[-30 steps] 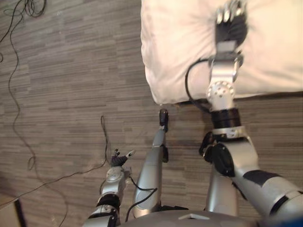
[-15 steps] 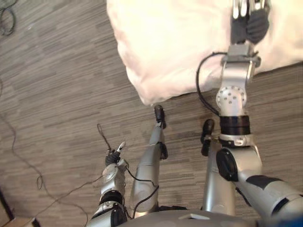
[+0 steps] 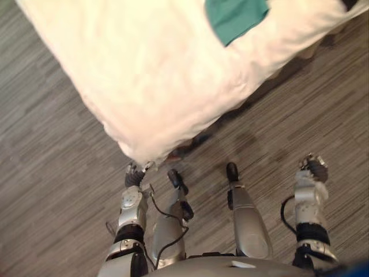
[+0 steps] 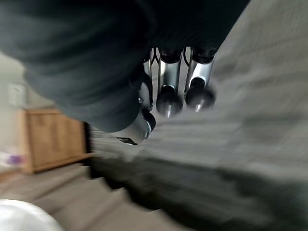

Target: Tidy the bed and pick cloth on bed and put in laundry

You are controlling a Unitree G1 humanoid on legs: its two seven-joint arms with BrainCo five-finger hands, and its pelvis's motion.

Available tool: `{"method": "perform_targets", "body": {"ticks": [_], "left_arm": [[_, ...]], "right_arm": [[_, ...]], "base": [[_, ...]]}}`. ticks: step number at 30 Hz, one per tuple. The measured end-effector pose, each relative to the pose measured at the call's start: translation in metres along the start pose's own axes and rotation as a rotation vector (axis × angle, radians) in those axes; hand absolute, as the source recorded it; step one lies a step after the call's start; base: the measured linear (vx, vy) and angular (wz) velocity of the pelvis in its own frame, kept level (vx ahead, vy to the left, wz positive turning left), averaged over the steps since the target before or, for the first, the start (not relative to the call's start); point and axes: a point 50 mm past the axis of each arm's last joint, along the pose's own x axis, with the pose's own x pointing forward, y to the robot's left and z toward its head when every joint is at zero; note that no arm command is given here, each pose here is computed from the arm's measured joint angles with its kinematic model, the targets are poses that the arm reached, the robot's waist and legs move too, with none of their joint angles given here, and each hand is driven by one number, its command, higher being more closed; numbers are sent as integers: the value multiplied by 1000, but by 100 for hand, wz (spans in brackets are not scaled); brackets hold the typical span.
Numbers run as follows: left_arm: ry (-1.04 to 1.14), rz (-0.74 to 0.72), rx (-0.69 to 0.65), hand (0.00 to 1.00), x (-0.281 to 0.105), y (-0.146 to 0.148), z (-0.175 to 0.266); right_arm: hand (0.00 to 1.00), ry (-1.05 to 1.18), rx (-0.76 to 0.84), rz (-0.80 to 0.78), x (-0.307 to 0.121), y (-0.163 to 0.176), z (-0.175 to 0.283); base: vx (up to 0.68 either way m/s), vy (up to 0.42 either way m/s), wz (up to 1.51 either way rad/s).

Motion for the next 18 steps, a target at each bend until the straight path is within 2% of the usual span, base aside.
{"method": "perform_targets", "body": {"ticks": [1,2,4,10,15,18], "left_arm": [[30,9,9,0,-3,-1,-9],[46,9,19,0,-5,0,-14],[118,1,96,0,-15,3,-39],[271,-43,293,0,-43,11,-91],[408,-44,440,0,-63,32,-125],[460,-37,497,0,-68,43,-133]], "right_arm": [[0,59,-102,7,-5,-4,-15],[0,88,-139,12,-7,-6,-22],[0,177,-297,9,-15,-20,-43],[0,348,-618,-4,-39,-54,-81],[0,513,-759,-25,-63,-71,-114],[0,551,-774,-24,-68,-70,-122]], "base": [[95,-198,-32],[84,-103,-33],[59,33,-25],[-21,110,10],[-105,99,0],[-76,-38,-36]]}}
